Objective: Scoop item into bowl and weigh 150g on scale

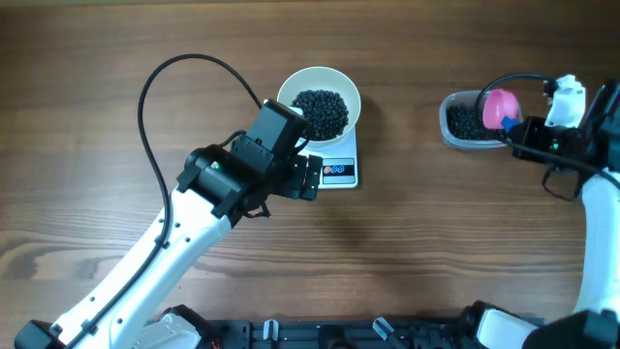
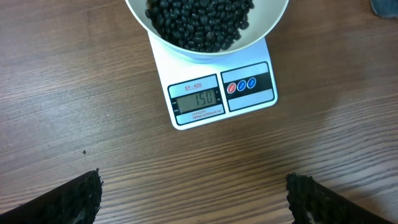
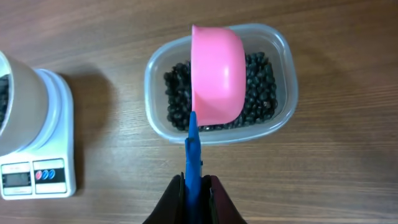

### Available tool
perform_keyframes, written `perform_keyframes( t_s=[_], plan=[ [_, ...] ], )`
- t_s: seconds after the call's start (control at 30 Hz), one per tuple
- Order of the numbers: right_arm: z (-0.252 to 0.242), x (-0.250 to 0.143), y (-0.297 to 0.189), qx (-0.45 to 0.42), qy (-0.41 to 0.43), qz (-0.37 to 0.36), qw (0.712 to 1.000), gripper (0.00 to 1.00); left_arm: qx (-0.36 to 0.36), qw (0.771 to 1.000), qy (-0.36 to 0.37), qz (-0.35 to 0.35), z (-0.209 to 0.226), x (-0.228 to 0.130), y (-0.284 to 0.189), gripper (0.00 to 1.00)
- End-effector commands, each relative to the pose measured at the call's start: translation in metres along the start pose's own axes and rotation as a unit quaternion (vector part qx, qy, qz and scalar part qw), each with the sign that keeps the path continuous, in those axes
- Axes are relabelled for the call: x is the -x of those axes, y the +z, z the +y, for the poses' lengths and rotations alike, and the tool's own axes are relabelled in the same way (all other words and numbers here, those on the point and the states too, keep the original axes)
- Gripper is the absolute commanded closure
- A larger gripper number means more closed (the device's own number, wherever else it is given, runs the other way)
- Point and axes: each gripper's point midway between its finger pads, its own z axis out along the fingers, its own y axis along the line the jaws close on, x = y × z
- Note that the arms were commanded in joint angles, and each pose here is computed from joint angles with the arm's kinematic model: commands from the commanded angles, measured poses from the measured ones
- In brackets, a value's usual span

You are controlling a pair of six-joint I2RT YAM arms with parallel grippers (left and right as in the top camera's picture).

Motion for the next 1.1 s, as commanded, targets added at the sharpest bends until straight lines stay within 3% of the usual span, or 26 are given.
perform_keyframes(
  t_s=[0.0,0.1,0.13,0.17,0.2,0.23,0.27,0.47,0.67,0.87,1.07],
  plan=[
    [-0.005,0.000,0.022,0.013,0.039,0.017,0.999,0.94,-0.004,1.000,-0.003,-0.006,-0.003,0.004,-0.003,0.00],
    [-0.008,-0.007,0.037,0.020,0.049,0.042,0.998,0.86,-0.004,1.000,-0.003,-0.006,-0.003,0.004,-0.003,0.00],
    [-0.009,-0.009,0.041,0.021,0.050,0.046,0.997,0.72,-0.004,1.000,-0.003,-0.006,-0.003,0.004,-0.003,0.00],
    [-0.009,-0.008,0.041,0.021,0.050,0.046,0.997,0.65,-0.004,1.000,-0.003,-0.006,-0.003,0.004,-0.003,0.00],
    [-0.009,-0.008,0.041,0.020,0.048,0.045,0.998,0.44,-0.004,1.000,-0.003,-0.006,-0.003,0.004,-0.003,0.00],
    [-0.009,-0.009,0.041,0.020,0.046,0.046,0.998,0.17,-0.004,1.000,-0.003,-0.006,-0.003,0.004,-0.003,0.00],
    [-0.011,-0.009,0.041,0.016,0.045,0.046,0.998,0.01,-0.004,1.000,-0.003,-0.006,-0.003,0.004,-0.003,0.00],
    [-0.033,-0.017,0.027,-0.065,0.047,0.057,0.995,0.00,-0.004,1.000,-0.003,-0.006,-0.003,0.004,-0.003,0.00],
    [-0.012,0.000,-0.033,-0.073,0.031,-0.026,0.997,0.00,-0.004,1.000,-0.003,-0.006,-0.003,0.004,-0.003,0.00],
    [0.029,-0.009,-0.090,-0.050,-0.006,-0.086,0.995,0.00,-0.004,1.000,-0.003,-0.006,-0.003,0.004,-0.003,0.00],
    [0.042,-0.044,-0.102,-0.037,0.006,-0.044,0.998,0.00,-0.004,1.000,-0.003,-0.006,-0.003,0.004,-0.003,0.01]
  ],
)
